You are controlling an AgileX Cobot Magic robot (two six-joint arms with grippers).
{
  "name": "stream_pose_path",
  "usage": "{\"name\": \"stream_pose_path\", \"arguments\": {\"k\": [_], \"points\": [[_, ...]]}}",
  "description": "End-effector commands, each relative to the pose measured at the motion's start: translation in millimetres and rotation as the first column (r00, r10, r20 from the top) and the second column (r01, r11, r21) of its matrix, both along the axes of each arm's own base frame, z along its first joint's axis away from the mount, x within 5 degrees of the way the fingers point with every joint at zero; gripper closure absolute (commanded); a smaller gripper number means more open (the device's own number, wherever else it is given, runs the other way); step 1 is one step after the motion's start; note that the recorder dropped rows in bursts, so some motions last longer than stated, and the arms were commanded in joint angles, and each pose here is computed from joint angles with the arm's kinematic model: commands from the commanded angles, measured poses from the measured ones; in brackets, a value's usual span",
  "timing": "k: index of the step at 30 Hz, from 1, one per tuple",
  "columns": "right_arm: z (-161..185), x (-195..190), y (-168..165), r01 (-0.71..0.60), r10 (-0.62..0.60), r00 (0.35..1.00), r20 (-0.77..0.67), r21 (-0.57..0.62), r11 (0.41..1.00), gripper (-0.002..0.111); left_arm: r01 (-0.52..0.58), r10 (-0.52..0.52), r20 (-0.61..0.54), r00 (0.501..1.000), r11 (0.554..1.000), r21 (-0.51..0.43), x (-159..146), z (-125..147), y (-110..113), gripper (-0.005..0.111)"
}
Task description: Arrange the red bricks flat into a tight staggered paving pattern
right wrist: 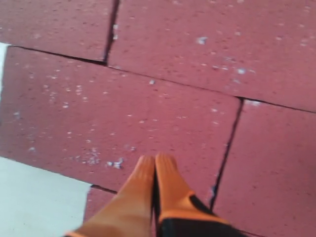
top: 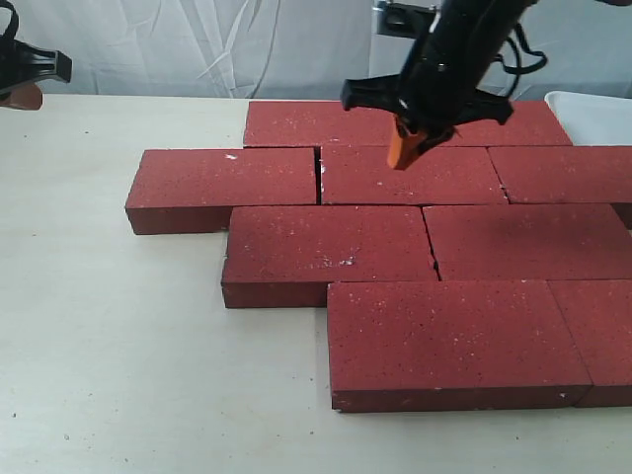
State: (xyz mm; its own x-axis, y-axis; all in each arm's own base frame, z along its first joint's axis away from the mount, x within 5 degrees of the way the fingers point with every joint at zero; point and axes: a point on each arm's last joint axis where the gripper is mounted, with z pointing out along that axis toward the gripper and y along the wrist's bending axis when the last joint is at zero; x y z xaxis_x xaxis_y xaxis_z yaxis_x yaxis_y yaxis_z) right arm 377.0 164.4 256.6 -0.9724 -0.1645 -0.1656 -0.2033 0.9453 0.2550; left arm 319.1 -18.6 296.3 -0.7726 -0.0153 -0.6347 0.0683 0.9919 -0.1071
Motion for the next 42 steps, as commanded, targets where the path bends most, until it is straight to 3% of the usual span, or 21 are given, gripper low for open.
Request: {"name": "stream_pose_path", "arguments": {"k": [1,9,14,30,42], "points": [[3.2,-3.3,-49.0,0.108,-0.108,0.993,0.038,-0.001,0.994,0.109,-0.002,0.003,0.015,1.0,1.0,-0.012,-1.9,2.4,-2.0,0.107],[2.3,-24.4,-118.2,0.261,-0.26,0.964,0.065,-0.014,0.965,0.109,-0.002,0.003,0.015,1.0,1.0,-0.012,-1.9,2.4,-2.0,0.107],[3.3,-46.7,-142.6,0.281,-0.271,0.957,0.102,-0.101,0.954,0.109,-0.002,0.003,0.015,1.0,1.0,-0.012,-1.9,2.4,-2.0,0.107],[28.1,-113.8,-145.6,0.321,-0.299,0.904,0.304,-0.024,0.947,0.109,-0.001,0.001,0.015,1.0,1.0,-0.005,-1.9,2.3,-1.7,0.107],[66.2,-181.7,-149.7,0.321,-0.296,0.807,0.511,0.042,0.946,0.109,0.005,-0.005,0.016,1.0,1.0,0.013,-1.9,2.1,-0.8,0.107]]}}
